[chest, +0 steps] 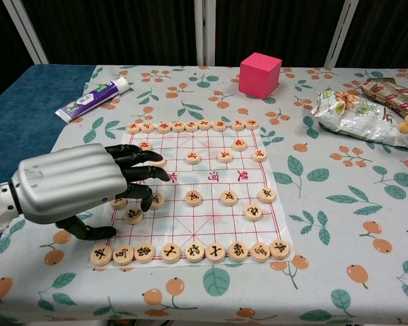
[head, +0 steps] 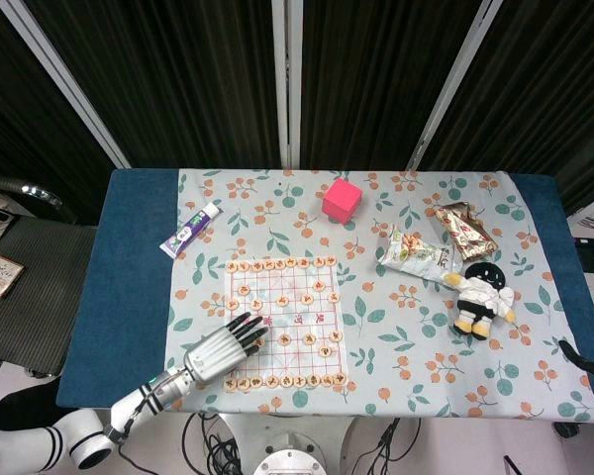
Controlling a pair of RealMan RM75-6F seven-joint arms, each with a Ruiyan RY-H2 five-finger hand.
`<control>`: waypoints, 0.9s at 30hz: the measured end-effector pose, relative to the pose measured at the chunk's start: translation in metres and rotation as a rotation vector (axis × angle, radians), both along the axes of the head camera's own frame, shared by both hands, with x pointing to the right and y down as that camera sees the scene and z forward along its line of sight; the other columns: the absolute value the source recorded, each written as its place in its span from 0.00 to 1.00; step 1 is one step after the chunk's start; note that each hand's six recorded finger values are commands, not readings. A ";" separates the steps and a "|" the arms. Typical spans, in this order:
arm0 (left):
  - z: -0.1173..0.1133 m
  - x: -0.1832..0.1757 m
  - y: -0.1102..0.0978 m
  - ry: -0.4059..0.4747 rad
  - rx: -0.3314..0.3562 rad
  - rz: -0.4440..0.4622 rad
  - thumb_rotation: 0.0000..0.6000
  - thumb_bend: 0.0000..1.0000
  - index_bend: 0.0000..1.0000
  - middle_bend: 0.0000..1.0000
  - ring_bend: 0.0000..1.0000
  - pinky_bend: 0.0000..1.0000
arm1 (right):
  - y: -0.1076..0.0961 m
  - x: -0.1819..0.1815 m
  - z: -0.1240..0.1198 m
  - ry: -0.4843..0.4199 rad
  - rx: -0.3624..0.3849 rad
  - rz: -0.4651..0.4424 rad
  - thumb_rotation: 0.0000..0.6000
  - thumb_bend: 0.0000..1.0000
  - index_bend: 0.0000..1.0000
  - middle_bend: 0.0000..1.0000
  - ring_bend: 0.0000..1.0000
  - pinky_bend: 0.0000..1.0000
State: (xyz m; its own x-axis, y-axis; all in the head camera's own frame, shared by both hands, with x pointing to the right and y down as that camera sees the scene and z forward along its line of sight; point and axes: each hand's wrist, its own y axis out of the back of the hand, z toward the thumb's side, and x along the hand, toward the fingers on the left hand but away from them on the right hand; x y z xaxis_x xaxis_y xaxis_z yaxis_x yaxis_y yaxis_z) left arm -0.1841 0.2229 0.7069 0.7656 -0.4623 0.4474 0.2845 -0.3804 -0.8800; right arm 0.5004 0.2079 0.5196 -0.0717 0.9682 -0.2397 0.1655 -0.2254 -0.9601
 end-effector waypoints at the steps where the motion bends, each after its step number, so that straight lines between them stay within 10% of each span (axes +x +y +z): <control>1: 0.000 0.000 0.001 0.000 -0.001 0.001 1.00 0.15 0.42 0.12 0.00 0.13 | 0.000 0.000 0.001 0.000 -0.003 0.001 1.00 0.07 0.00 0.00 0.00 0.00; 27: 0.001 0.002 -0.003 0.003 0.033 0.007 1.00 0.16 0.54 0.14 0.01 0.13 | 0.001 0.002 0.006 0.001 -0.023 0.007 1.00 0.08 0.00 0.00 0.00 0.00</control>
State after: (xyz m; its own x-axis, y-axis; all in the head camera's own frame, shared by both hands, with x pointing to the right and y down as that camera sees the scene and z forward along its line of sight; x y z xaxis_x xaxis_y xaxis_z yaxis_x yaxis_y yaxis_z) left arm -0.1822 0.2204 0.7079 0.7703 -0.4711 0.4298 0.2844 -0.3495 -0.8928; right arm 0.5027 0.2094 0.5260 -0.0792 0.9618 -0.2622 0.1660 -0.2467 -0.9548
